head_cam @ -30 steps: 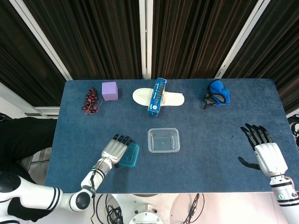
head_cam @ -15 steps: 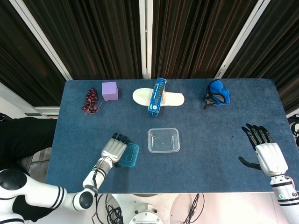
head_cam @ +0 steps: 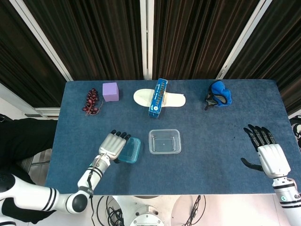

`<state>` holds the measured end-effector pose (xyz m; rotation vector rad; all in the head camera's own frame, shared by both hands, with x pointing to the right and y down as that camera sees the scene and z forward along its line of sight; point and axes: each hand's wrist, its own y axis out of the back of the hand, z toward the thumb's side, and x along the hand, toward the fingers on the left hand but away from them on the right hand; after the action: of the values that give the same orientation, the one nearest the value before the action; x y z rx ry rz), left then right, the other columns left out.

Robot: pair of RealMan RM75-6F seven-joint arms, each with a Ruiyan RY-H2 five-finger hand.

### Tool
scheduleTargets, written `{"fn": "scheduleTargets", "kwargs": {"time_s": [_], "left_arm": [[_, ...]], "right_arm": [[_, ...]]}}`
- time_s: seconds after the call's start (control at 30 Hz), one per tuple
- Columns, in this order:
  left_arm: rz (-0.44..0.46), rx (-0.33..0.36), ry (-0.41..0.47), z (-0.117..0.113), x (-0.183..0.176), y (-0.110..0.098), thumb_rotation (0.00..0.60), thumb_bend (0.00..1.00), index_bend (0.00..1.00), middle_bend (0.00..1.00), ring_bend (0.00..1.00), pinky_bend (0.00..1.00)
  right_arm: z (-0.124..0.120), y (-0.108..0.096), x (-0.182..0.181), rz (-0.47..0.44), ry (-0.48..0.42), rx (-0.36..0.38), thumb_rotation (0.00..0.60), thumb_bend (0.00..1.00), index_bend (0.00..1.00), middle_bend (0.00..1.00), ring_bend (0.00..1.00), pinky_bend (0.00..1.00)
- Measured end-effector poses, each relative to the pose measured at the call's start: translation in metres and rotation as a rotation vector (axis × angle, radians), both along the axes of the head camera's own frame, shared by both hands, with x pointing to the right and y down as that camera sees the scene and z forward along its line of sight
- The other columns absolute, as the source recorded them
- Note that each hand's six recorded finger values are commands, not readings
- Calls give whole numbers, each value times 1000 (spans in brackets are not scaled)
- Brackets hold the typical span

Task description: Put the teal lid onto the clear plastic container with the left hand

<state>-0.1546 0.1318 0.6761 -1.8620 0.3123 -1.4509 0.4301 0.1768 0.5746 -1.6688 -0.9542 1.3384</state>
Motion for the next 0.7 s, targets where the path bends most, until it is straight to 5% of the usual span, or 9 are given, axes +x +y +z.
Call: {"fn": "scheduleTargets", "kwargs": {"time_s": [0.3,0.7], "left_arm": [[91,68,154,-43,53,-11,600,81,355,347,222,184],[380,27,227,-44,121,49,600,73,354,348,222,185]], "right_arm": [[-2,3,-1,-3,0,5,600,117,0,36,0,0],[-6,14,11,32,11,4,600,115,0,36,0,0]]}}
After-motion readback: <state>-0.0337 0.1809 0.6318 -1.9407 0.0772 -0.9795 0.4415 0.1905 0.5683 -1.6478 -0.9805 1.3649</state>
